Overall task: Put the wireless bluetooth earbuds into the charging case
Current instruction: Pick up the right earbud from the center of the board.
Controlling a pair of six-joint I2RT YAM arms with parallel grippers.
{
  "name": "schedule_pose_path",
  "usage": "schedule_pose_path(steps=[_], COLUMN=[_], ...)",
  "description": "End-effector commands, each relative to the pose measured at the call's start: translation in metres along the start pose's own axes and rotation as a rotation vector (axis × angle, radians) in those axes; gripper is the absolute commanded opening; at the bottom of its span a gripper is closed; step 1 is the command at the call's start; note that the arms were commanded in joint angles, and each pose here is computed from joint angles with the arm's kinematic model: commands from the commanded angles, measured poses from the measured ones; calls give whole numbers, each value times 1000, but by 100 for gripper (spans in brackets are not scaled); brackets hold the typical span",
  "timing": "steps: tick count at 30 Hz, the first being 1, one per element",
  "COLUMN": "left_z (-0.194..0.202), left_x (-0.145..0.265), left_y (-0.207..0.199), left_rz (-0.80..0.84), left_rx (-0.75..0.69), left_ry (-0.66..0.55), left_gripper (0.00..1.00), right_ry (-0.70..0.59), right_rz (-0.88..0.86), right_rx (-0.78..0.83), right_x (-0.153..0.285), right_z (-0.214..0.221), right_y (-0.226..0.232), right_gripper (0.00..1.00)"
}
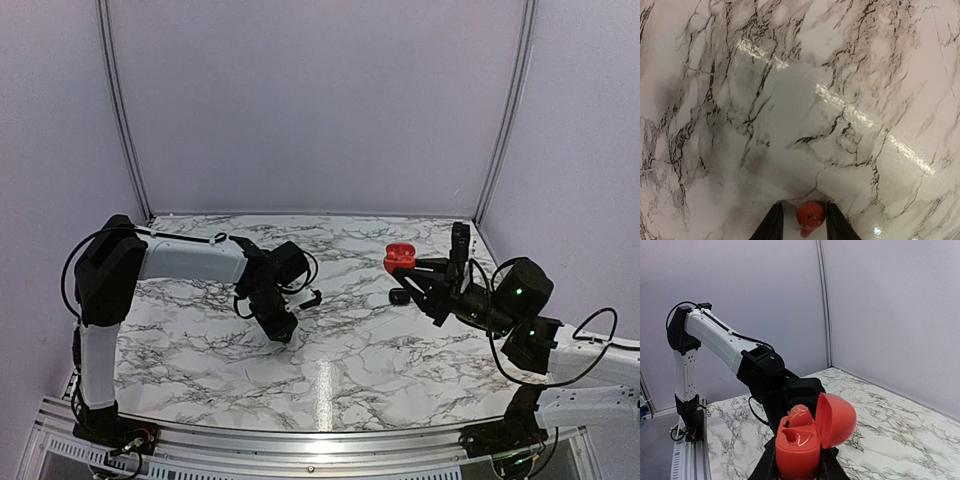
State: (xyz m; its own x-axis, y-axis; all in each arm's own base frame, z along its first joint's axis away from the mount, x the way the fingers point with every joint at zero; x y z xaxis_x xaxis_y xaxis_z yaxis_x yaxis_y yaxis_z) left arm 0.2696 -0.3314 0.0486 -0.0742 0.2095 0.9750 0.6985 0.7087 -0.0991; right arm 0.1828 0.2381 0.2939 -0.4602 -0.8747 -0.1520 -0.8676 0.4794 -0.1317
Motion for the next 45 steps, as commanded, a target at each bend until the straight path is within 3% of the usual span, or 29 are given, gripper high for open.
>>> schedule_pose_path(steps=[1,8,15,22,25,34,45], left_z=[6,22,62,99,114,114,111], left_x=[-9,-4,21,20,12,11,13], left_y=[3,2,-3,-19,-17,-13,-9], left_rz=[-21,-14,12,24,-43,-124,-169], left_rx=[-21,13,104,114,126,92,67], left_ry=[65,88,100,179,236,284,305], left_gripper=[29,15,11,13,17,26,17], right_ry=[-34,-32,-31,-23,-19,-15,-9], right_rz=[6,9,-2,-23,-24,-24,-23], right_rx=[14,18,10,4,8,8,15], right_x=[0,0,-1,-6,-7,-6,-7], right_z=[-13,-13,-12,-10,-11,-11,-11], right_y=[-3,-3,-2,-1,-1,0,-1], right_gripper=[0,0,0,0,0,0,0])
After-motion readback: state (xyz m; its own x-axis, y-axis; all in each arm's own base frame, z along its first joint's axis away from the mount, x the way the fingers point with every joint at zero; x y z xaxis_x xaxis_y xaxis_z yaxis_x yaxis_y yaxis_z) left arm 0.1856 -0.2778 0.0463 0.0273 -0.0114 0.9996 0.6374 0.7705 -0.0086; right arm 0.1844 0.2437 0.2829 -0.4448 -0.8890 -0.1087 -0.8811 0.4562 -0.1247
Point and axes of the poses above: each gripper's point midway between its finger pads, its own x axis back along the fingers, its own y axis along the line the jaws close on, z = x × y, the point moved 3 cm from there along x, back along the fingers, and after that the axes turned 14 degrees about x, right-handed, at the moved point
